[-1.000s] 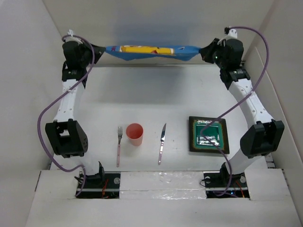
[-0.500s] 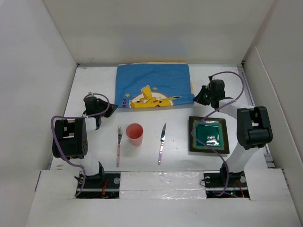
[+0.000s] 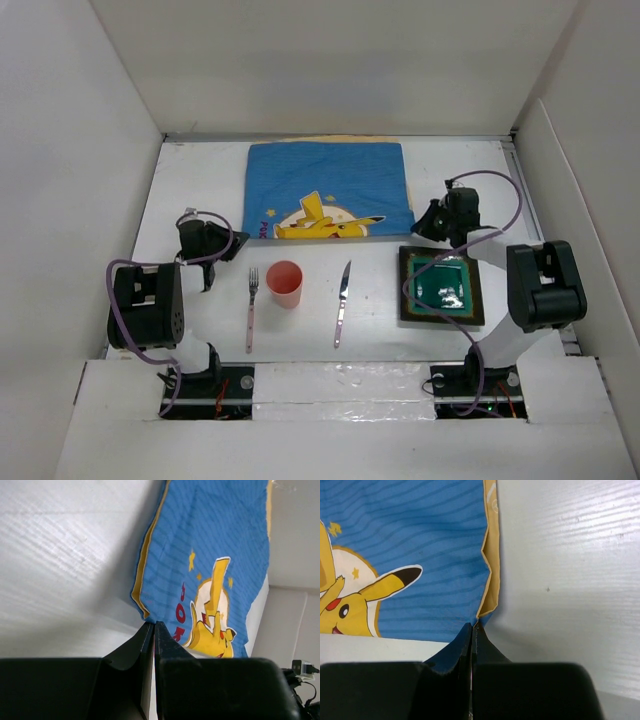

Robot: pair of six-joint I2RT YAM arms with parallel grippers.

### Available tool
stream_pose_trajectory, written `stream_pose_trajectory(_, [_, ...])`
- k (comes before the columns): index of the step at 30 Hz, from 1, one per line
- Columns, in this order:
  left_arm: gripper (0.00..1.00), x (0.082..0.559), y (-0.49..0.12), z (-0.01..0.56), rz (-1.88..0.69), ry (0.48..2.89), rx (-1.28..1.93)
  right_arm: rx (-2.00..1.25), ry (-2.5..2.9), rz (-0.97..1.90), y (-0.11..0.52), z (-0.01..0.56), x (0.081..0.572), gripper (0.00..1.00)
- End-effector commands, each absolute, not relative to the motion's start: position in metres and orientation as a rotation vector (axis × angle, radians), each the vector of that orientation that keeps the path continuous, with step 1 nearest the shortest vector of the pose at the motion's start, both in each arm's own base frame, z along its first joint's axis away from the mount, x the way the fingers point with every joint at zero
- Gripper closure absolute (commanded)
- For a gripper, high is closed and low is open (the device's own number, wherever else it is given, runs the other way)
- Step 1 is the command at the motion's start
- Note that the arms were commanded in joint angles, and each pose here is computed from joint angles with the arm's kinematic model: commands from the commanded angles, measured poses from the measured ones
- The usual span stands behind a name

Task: Set the dinner table for one person

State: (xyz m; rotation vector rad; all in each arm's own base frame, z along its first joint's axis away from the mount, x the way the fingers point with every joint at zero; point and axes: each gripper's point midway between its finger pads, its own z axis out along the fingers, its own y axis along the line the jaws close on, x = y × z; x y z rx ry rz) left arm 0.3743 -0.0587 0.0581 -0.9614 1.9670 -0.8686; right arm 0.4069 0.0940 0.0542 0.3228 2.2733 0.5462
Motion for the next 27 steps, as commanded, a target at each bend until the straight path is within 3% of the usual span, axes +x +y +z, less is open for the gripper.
stream_pose_trajectory(1, [1.0,0.372,-0.056,0.067,-0.859,1.923,-0.923,0.336,2.179,0.518,0.085,0.072,0.412,1.0])
stream_pose_trajectory(12, [1.0,0.357,-0.063,0.058,-0.793,1.98,-0.921,0.374,2.146,0.498,0.076,0.084,0.399,1.0])
stream_pose_trajectory(14, [1.0,0.354,-0.059,0.06,-0.773,1.975,-0.944,0.383,2.131,0.494,0.074,0.09,0.398,0.96])
stream_pose_trajectory(15, [0.97,0.353,-0.058,0.063,-0.764,1.974,-0.955,0.389,2.126,0.485,0.073,0.094,0.399,0.91])
stream_pose_trajectory(16, [0.9,0.354,-0.056,0.067,-0.757,1.961,-0.957,0.384,2.121,0.48,0.072,0.097,0.399,0.78])
stream_pose_trajectory(17, [0.73,0.354,-0.056,0.077,-0.763,1.944,-0.945,0.393,2.117,0.475,0.069,0.103,0.398,0.72])
stream_pose_trajectory(20, [0.5,0.355,-0.057,0.1,-0.79,1.893,-0.912,0.396,2.067,0.471,0.066,0.128,0.393,0.52])
stream_pose_trajectory(23, [0.44,0.354,-0.06,0.141,-0.844,1.799,-0.853,0.458,2.034,0.433,0.047,0.142,0.385,0.43])
stream_pose_trajectory(27, [0.48,0.341,-0.068,0.215,-0.921,1.671,-0.716,0.59,1.95,0.372,0.01,0.158,0.36,0.4])
